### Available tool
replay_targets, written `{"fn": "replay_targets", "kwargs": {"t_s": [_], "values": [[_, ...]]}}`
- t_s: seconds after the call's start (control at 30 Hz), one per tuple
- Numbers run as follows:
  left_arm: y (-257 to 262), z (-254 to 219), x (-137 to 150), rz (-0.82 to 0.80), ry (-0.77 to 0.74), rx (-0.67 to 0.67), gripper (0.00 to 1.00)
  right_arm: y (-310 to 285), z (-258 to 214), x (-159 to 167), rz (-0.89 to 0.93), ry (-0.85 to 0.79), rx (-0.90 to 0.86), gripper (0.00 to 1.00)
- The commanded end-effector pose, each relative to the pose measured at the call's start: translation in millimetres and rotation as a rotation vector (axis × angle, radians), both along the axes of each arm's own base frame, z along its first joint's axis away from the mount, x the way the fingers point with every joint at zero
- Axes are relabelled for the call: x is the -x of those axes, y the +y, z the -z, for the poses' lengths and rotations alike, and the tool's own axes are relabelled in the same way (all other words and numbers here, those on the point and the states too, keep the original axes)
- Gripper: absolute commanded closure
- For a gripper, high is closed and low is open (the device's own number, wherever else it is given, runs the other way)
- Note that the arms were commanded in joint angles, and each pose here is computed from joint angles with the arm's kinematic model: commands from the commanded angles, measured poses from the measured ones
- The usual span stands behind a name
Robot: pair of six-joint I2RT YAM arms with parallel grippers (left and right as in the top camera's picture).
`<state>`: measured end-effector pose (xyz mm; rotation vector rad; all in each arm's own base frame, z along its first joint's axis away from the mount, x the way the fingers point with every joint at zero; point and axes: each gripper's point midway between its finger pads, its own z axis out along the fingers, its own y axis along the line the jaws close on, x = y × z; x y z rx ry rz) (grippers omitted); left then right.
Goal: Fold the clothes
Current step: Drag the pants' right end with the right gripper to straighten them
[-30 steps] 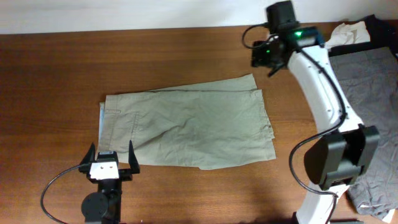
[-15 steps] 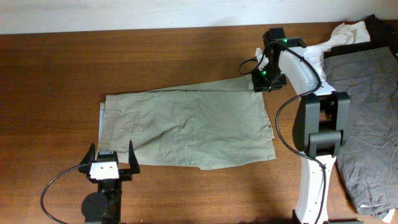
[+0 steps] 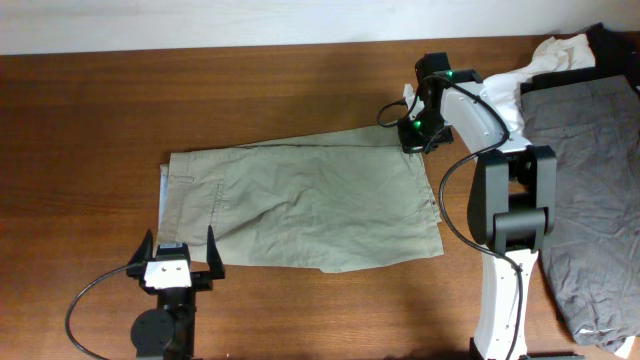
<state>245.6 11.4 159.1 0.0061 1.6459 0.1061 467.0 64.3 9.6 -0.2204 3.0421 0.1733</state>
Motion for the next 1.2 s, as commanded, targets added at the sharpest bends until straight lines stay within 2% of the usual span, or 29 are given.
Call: {"fn": "replay_targets", "kwargs": {"t_s": [0.0,0.17,0.33,0.63,0.73,0.87,0.9,0.93,0.97,1.0,1.03,1.17], "values": [[3,1,0,-0.016,-0.001,-0.017,0.01,7,-29,-17,0.049,-0.077,-0.024,0.96],[3,1,0,-0.016,-0.001,-0.017,0.01,9,-75,-38,0.074,-0.169,-0.041,0.96],[3,1,0,-0.016,-0.001,-0.017,0.01,11,-93,-44,0.094,-0.197,-0.054,0.96],[3,1,0,-0.016,-0.001,-0.017,0.01,53,-118,-83,0.028,-0.398,-0.102,0.96],[3,1,0,-0.016,-0.001,-0.017,0.01,66,-116,-97,0.009,-0.452,-0.117,0.96],[3,1,0,-0.016,-0.001,-0.017,0.01,72,-87,-113,0.005,-0.463,-0.11,0.96],[3,1,0,-0.016,0.0,-0.017,0.01,67,-75,-119,0.016,-0.47,-0.087,0.93],[3,1,0,-0.016,-0.001,-0.017,0.01,64,-67,-123,0.025,-0.474,-0.062,0.87],[3,1,0,-0.016,-0.001,-0.017,0.01,61,-61,-125,0.031,-0.475,-0.043,0.58],[3,1,0,-0.016,-0.001,-0.017,0.01,58,-58,-125,0.036,-0.471,-0.029,0.17],[3,1,0,-0.016,-0.001,-0.017,0.01,55,-52,-124,0.041,-0.461,-0.009,0.01],[3,1,0,-0.016,-0.001,-0.017,0.01,41,-62,-119,0.064,-0.456,0.061,0.01]]}}
